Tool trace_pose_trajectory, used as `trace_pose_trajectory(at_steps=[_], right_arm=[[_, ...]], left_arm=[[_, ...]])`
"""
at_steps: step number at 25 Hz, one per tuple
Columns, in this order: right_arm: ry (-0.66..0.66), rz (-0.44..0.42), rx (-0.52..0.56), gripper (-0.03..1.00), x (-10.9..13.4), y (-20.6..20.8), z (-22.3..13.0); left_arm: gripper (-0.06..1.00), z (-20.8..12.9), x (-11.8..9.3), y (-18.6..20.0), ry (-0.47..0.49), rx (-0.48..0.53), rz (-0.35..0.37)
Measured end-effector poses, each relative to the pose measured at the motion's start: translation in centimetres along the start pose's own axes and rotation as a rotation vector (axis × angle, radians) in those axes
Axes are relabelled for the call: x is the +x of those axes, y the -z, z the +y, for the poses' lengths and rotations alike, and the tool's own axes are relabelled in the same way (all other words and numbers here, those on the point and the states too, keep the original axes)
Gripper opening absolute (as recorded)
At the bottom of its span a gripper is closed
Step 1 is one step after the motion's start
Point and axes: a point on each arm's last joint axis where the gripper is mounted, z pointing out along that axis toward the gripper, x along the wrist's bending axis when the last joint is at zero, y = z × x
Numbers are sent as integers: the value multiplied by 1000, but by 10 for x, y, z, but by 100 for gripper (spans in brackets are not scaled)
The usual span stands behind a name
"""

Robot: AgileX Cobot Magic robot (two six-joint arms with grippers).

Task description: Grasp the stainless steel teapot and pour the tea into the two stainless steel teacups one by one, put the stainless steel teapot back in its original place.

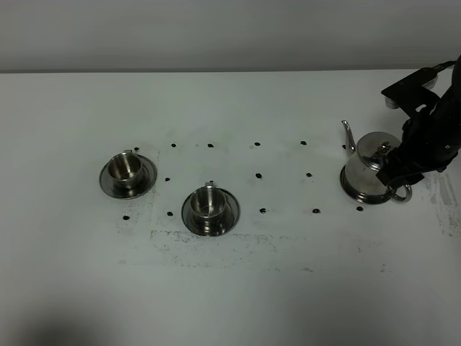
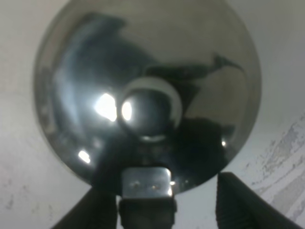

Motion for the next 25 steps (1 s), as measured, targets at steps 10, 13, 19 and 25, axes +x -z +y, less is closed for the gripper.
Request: trace_pose_trajectory(at_steps=[10,13,19,25], right_arm=[[-4,17,23,45,1,-4,-1],[-5,25,38,45,0,-10,-1],[4,21,28,45,2,-11,2],[6,28,53,45,2,-20,1]], left_arm=[[52,0,0,0,0,0,0],[52,0,0,0,0,1,0],[52,0,0,0,0,1,0],[52,0,0,0,0,1,0]])
